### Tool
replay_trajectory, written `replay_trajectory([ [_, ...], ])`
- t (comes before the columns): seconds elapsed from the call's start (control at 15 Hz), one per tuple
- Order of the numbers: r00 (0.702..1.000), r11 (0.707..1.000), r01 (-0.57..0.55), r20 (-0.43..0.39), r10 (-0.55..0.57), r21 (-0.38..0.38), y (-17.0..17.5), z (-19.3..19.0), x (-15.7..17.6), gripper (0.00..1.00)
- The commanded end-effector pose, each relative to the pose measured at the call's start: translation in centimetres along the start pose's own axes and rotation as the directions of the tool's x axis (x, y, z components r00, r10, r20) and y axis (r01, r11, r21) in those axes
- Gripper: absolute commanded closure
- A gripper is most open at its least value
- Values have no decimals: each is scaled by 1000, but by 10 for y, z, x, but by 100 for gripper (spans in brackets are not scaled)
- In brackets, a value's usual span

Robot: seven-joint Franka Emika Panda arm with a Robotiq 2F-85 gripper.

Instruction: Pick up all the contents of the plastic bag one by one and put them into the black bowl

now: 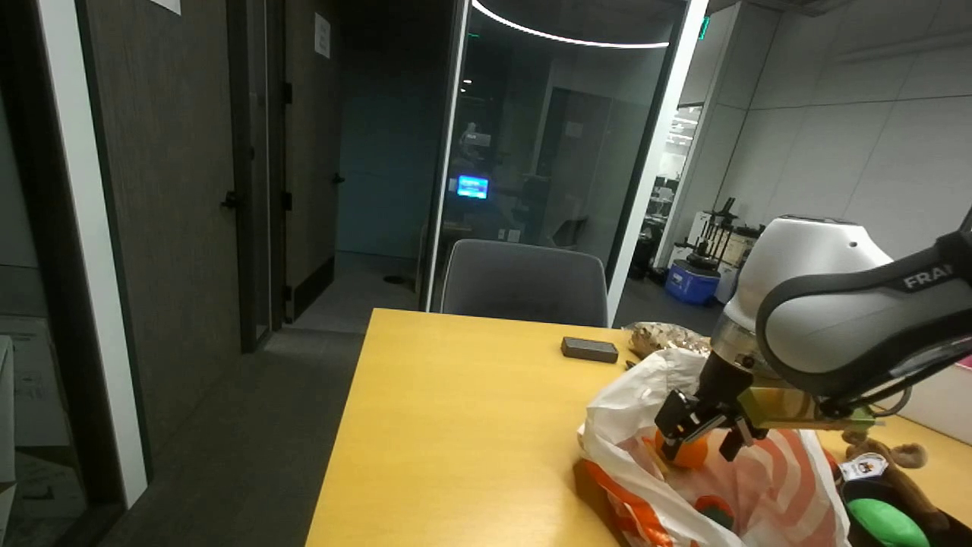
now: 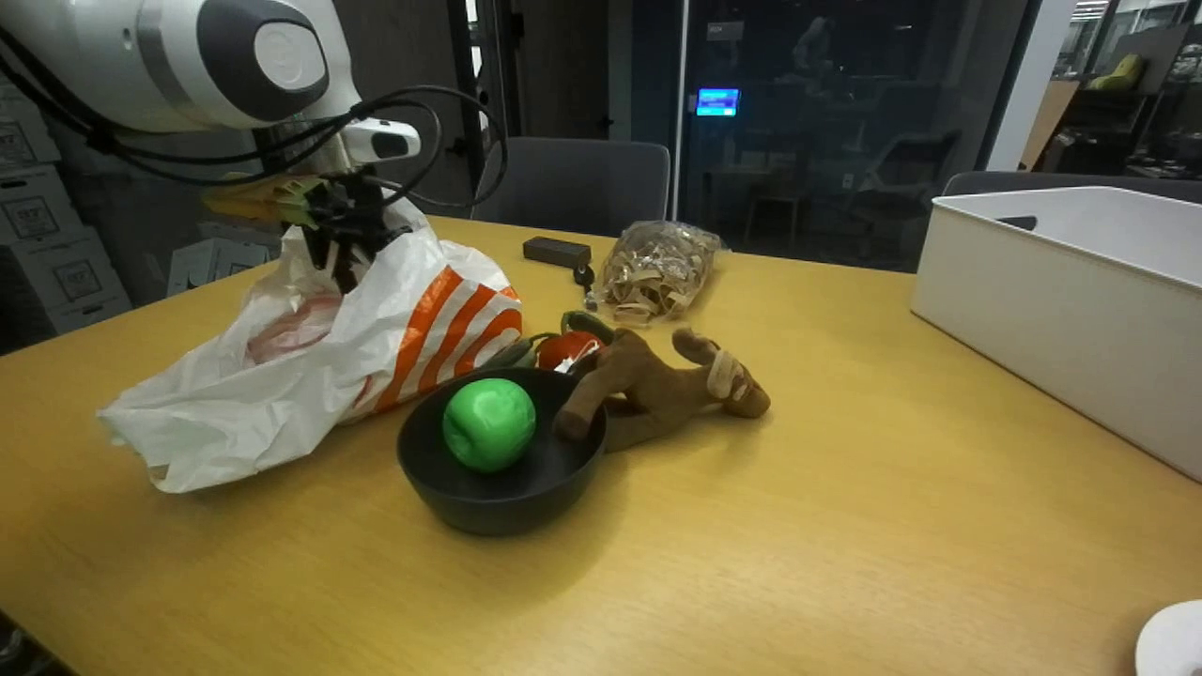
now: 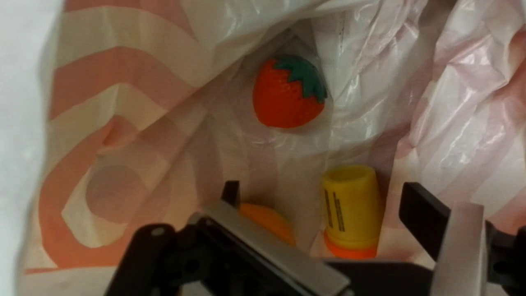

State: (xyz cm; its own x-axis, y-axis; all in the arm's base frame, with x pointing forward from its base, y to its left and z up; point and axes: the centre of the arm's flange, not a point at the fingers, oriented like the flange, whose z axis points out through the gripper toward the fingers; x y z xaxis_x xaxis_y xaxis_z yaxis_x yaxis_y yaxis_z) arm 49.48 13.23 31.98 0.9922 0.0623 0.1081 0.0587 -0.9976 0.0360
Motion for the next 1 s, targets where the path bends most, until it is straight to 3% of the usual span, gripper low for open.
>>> replay_trajectory([
  [0.0, 998, 997, -33, -59, 29, -72, -12, 7, 14, 0],
  [0.27, 997, 993, -33, -67, 26, -110, -24, 21, 15, 0],
  [0.93, 998, 997, -20, -55, 16, -68, -47, 52, 37, 0],
])
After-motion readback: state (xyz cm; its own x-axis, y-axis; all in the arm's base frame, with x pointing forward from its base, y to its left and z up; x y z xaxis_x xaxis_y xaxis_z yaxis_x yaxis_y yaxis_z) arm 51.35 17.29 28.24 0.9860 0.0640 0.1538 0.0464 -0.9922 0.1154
